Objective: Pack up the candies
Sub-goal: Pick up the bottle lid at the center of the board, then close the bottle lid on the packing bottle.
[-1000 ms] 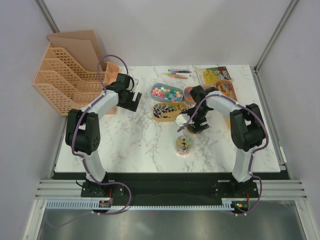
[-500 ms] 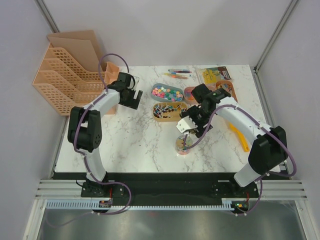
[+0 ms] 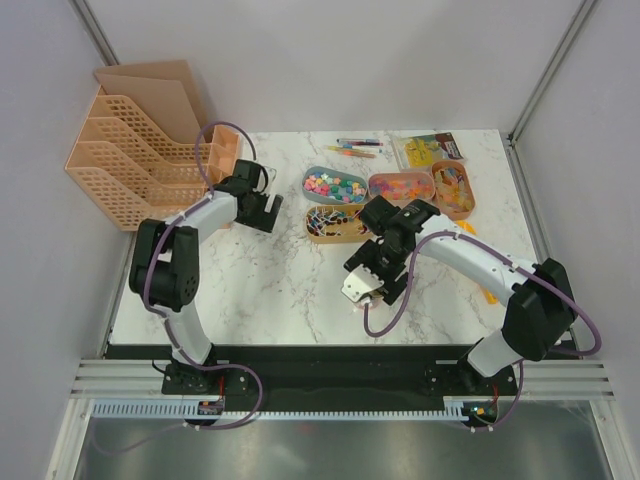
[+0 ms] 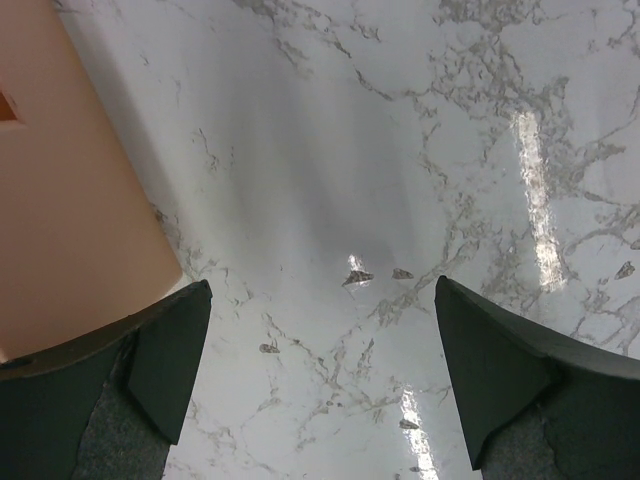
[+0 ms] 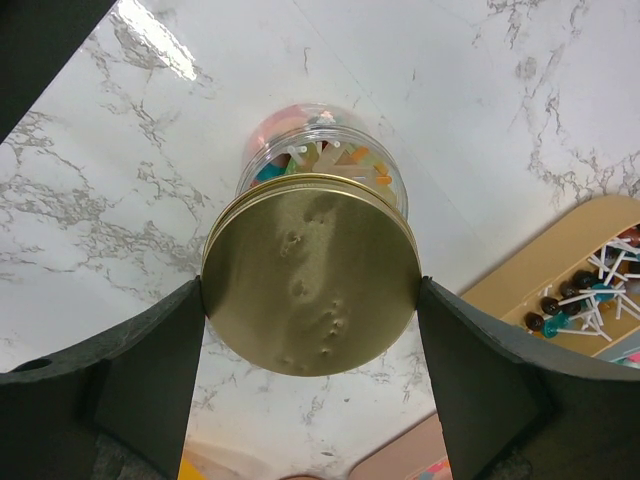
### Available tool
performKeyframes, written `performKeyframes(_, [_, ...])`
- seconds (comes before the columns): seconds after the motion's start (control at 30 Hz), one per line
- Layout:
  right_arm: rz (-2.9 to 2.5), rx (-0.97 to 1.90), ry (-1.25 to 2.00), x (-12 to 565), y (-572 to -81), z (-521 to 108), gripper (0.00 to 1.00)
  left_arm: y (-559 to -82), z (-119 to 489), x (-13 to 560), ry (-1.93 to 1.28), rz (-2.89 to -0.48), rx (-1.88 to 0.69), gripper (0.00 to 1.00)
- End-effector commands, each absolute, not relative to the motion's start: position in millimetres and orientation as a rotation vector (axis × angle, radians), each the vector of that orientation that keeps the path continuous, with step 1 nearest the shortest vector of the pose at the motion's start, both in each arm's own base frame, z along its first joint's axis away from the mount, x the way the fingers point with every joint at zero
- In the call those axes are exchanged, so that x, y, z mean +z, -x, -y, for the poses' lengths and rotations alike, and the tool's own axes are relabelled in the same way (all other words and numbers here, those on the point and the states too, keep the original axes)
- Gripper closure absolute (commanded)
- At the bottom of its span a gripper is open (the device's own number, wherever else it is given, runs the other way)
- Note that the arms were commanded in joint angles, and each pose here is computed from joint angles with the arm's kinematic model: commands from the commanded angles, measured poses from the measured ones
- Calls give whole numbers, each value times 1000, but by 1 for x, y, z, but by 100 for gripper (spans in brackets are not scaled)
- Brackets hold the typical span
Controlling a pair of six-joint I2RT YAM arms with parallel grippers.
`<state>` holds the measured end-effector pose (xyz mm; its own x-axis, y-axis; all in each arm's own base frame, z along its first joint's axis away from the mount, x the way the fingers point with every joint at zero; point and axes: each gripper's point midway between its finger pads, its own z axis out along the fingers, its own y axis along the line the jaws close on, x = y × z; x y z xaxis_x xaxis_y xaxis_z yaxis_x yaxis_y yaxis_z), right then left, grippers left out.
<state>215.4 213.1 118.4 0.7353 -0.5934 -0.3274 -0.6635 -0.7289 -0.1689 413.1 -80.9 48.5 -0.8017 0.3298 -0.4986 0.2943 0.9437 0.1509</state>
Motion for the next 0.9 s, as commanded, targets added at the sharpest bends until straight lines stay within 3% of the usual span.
performKeyframes(0.0, [-962, 411, 2649, 124, -205, -216, 17, -425, 82, 80, -372, -2445, 80, 0])
performKeyframes(0.87, [-1015, 377, 2719, 90, -212, -226, 20, -416, 78, 79, -351, -2445, 62, 0])
